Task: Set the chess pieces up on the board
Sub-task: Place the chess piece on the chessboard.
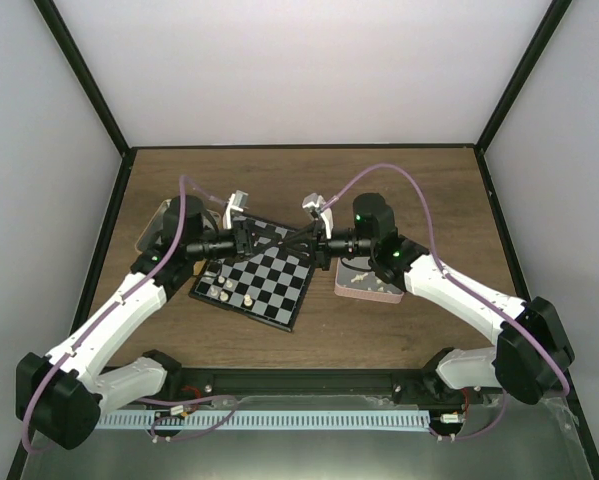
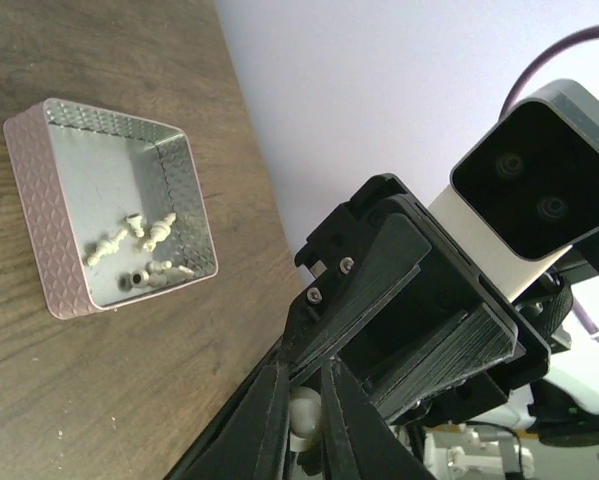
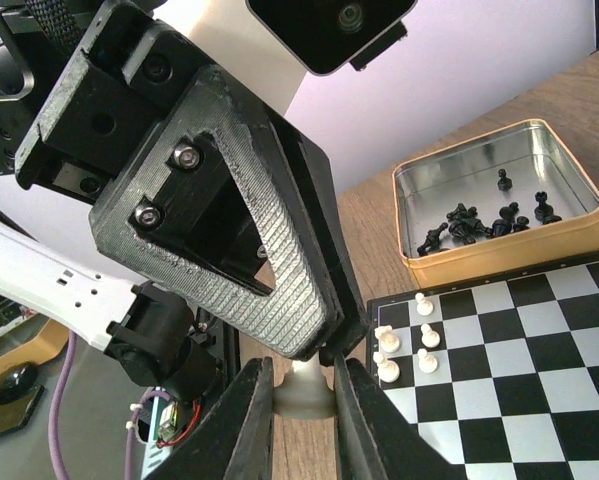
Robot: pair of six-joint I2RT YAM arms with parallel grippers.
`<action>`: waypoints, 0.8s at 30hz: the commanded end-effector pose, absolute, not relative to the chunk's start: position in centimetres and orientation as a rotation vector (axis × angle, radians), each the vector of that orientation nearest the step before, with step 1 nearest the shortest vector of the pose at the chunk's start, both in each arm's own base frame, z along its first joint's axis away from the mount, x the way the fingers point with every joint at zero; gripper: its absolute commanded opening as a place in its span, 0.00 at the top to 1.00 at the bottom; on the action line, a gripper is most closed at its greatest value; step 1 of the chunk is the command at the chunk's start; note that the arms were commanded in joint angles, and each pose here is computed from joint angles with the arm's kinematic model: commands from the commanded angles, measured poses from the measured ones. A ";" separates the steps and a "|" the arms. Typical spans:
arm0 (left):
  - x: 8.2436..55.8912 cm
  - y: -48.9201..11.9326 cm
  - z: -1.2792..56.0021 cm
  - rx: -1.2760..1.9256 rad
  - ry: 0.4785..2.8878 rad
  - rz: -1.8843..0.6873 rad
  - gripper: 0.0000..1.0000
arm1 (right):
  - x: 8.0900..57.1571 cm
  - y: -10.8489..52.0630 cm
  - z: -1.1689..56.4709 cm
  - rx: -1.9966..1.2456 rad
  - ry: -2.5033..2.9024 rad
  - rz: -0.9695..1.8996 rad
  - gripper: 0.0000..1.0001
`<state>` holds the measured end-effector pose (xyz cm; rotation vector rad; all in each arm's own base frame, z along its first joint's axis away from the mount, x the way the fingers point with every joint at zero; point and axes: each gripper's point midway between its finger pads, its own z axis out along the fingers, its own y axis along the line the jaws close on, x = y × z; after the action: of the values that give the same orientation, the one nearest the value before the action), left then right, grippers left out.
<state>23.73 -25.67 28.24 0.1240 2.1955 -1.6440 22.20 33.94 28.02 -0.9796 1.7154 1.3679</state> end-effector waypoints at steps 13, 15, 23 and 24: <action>28.1 -18.6 22.4 -0.011 2.383 -0.812 0.96 | 25.8 31.0 24.3 -0.679 1.941 1.094 0.35; 28.5 -16.8 20.7 -0.052 2.444 -0.651 0.96 | 26.6 29.8 22.6 -0.592 2.011 1.008 0.34; 28.5 -13.8 13.9 -0.145 2.604 -0.247 0.96 | 28.0 27.4 19.7 -0.420 2.131 0.860 0.34; 28.4 -14.0 13.3 -0.138 2.613 -0.222 0.96 | 28.1 27.4 19.4 -0.408 2.141 0.855 0.34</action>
<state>29.19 -16.17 16.55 -0.1308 2.5486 -0.4981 27.16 28.54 19.64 -0.5131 2.1191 0.9335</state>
